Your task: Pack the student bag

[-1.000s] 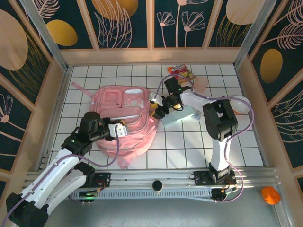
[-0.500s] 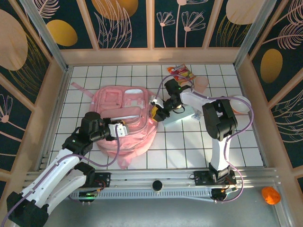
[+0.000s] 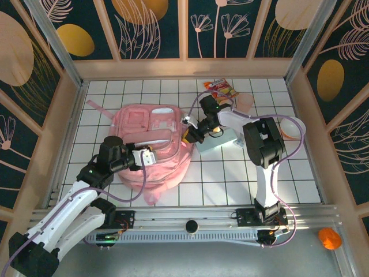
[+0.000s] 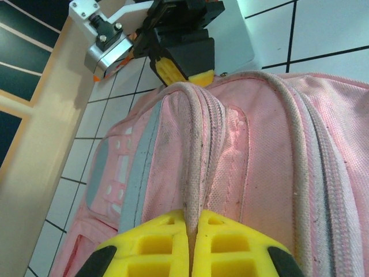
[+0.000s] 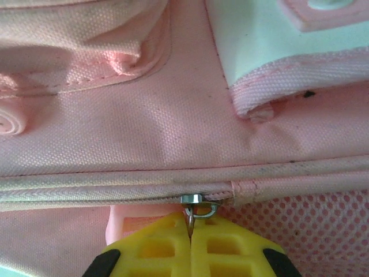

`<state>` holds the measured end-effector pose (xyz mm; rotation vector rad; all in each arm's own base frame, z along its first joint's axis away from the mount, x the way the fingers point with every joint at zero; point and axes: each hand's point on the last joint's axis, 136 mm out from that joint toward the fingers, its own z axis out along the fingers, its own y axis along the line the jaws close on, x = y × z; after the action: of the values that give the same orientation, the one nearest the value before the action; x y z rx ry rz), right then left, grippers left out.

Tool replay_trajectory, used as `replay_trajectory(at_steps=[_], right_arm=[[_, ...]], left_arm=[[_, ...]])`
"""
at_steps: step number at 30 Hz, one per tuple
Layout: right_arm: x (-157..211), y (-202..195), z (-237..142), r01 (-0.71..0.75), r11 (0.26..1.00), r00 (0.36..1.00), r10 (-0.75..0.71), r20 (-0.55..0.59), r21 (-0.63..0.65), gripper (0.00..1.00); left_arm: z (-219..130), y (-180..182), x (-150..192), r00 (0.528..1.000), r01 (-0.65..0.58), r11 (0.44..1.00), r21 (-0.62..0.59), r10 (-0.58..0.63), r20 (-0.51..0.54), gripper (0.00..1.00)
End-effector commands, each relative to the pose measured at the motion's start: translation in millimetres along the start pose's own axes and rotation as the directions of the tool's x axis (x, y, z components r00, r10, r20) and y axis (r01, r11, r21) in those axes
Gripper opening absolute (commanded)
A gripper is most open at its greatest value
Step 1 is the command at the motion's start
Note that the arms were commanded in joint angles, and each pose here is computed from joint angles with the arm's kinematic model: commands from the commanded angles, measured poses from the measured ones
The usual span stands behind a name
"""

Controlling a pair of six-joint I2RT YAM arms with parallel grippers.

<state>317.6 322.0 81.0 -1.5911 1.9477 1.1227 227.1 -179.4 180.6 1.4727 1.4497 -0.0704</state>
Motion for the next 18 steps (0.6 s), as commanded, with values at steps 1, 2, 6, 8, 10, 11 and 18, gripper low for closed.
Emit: replay_trajectory(at_steps=[1, 2, 6, 8, 10, 11, 18], right_arm=[[-20, 2, -16, 0.029, 0.999, 0.999, -0.030, 0.031, 0.046, 0.00], [-23, 6, -20, 0.032, 0.998, 0.999, -0.034, 0.042, 0.049, 0.00], [-34, 21, -31, 0.037, 0.998, 0.996, -0.041, 0.074, 0.056, 0.00], [-36, 27, -32, 0.038, 0.998, 0.997, -0.042, 0.068, 0.059, 0.00], [-33, 31, -28, 0.046, 0.996, 0.998, -0.049, 0.030, 0.079, 0.00], [-32, 33, -26, 0.046, 0.995, 0.999, -0.047, 0.013, 0.087, 0.00], [-38, 47, -32, -0.014, 0.998, 0.999, 0.012, 0.039, 0.062, 0.00]], left_arm=[[-2, 34, -16, 0.998, 0.015, 0.989, -0.147, -0.007, 0.058, 0.00], [-1, 36, -12, 0.999, 0.030, 0.986, -0.162, -0.022, 0.046, 0.00], [1, 42, -1, 0.997, 0.077, 0.977, -0.197, -0.079, -0.002, 0.00], [1, 46, 1, 0.995, 0.097, 0.972, -0.214, -0.101, -0.008, 0.00], [2, 49, 2, 0.993, 0.114, 0.968, -0.223, -0.120, -0.014, 0.00], [2, 51, 3, 0.991, 0.124, 0.965, -0.231, -0.132, -0.019, 0.00], [5, 63, 6, 0.975, 0.205, 0.939, -0.275, -0.219, -0.021, 0.00]])
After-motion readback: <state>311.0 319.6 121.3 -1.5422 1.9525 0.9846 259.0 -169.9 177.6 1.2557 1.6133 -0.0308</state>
